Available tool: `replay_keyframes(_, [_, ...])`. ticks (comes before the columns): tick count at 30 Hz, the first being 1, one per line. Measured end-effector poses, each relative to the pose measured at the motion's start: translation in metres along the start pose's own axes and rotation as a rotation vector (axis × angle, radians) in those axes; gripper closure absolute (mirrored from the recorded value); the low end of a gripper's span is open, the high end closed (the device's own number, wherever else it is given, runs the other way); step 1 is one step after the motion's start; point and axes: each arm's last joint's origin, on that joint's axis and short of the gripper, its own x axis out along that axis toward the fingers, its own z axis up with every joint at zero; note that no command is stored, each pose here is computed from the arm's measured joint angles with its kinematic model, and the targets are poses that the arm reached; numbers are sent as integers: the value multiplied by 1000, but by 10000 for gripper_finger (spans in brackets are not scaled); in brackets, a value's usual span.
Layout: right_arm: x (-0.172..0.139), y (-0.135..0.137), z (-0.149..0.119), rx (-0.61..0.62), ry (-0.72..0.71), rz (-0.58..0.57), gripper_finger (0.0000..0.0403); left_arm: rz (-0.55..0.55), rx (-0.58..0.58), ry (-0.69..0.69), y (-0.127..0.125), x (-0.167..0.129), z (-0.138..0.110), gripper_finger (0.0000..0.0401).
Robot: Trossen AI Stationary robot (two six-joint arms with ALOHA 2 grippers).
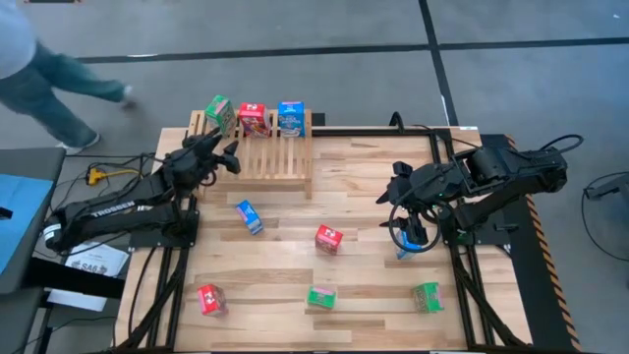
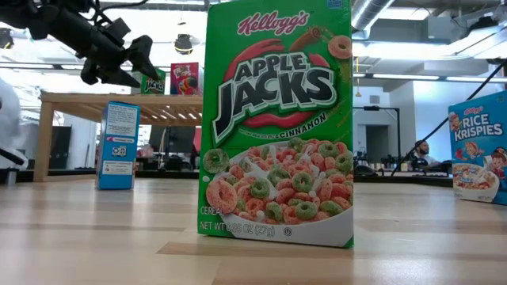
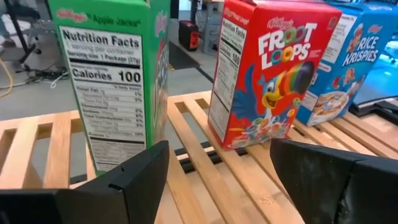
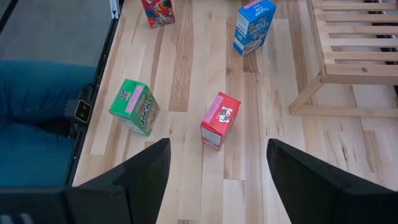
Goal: Stack cereal on shelf
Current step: Put the top right green cereal box on the shelf
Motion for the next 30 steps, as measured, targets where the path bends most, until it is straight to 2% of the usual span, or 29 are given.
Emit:
replay_keyframes(10, [0, 0, 0, 0, 0, 0, 110, 1, -27, -26, -4, 7, 2, 131])
replay_keyframes(30, [0, 0, 0, 0, 0, 0, 110, 189, -51, -63, 8, 12, 4, 131])
